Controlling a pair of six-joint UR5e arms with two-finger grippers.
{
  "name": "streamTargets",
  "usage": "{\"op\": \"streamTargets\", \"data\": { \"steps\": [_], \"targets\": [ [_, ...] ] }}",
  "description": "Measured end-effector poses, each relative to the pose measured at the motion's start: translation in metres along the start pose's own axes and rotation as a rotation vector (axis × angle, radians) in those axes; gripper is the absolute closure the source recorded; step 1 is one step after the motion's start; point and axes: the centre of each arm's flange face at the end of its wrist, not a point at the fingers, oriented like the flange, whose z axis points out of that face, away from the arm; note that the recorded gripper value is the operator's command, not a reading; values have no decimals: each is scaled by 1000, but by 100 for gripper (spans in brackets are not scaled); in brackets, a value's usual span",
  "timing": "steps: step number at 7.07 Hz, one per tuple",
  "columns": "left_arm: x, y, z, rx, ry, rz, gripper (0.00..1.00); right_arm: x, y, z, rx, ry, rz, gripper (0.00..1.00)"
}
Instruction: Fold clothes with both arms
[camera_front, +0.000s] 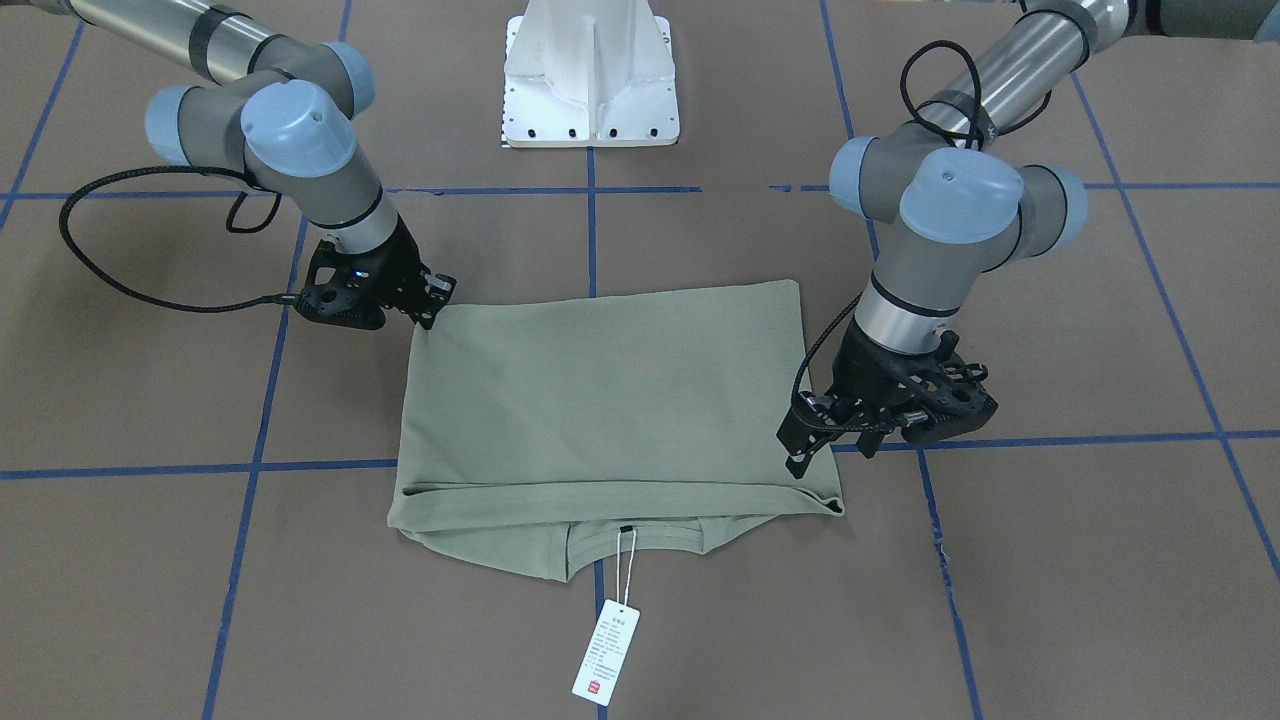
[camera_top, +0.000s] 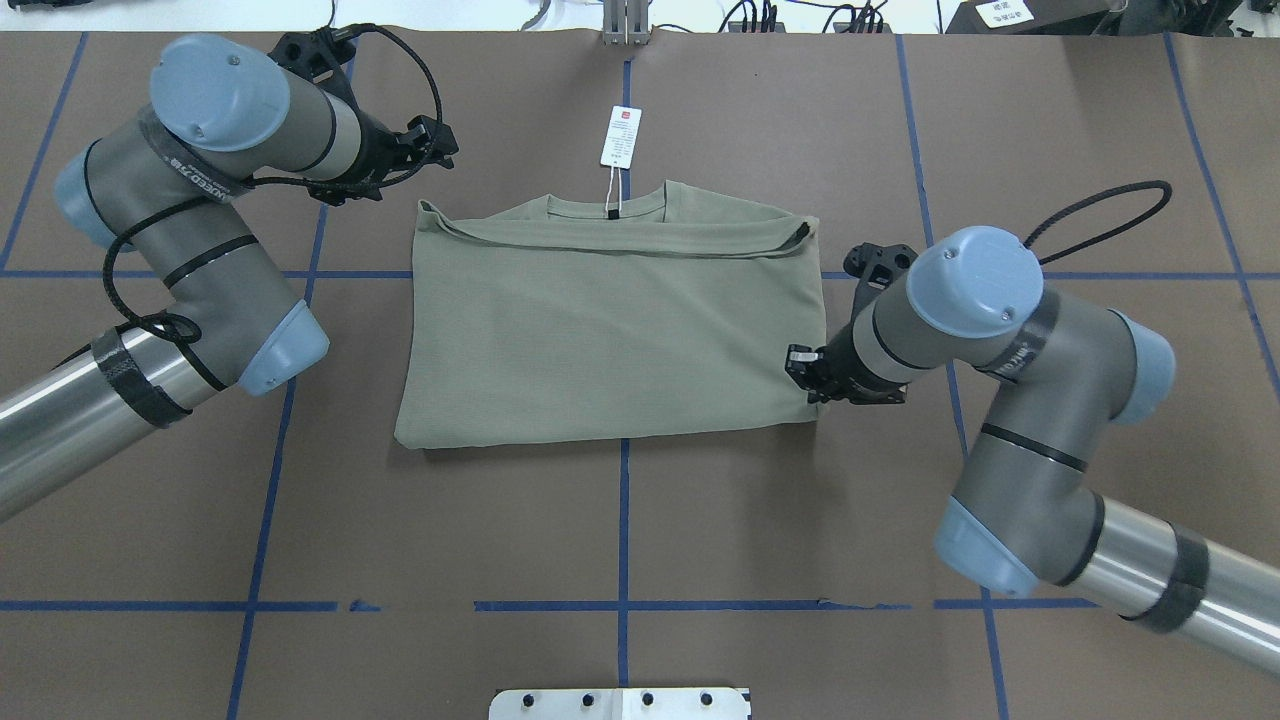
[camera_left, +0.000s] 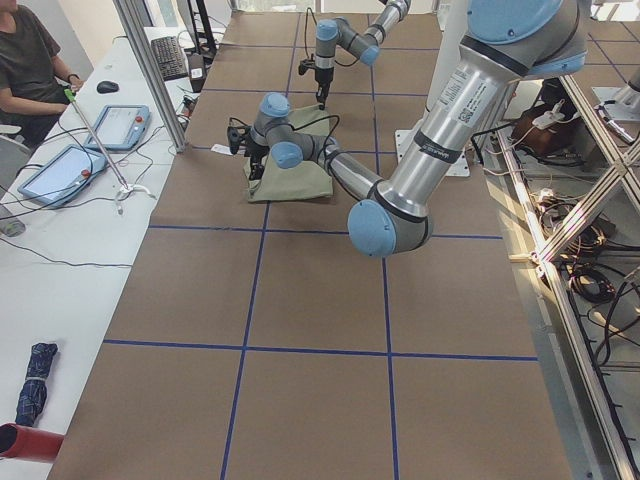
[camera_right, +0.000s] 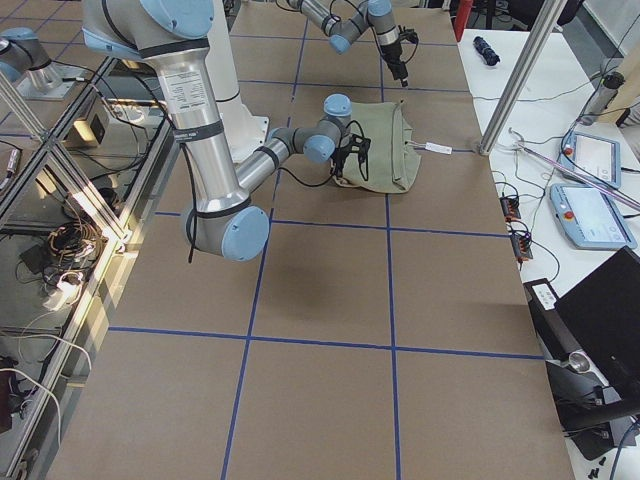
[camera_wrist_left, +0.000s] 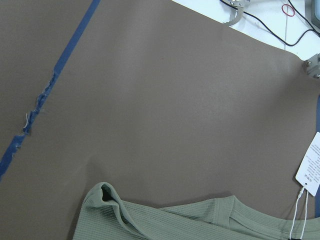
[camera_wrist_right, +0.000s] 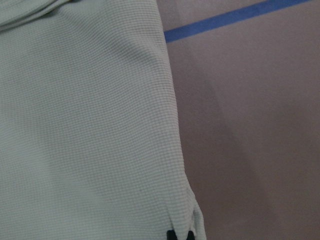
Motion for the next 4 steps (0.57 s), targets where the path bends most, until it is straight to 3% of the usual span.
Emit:
{"op": "streamTargets", "data": {
  "steps": [2,3,4],
  "targets": [
    [1,4,1,-3,1,4,0,72,56,-15,-67,49,-24,100],
    [1,5,2,-3,1,6,0,103,88,-27,-137,72,-41,100],
    [2,6,2,-4,2,8,0,126,124,-41,-249,90,-64,100]
  ]
}}
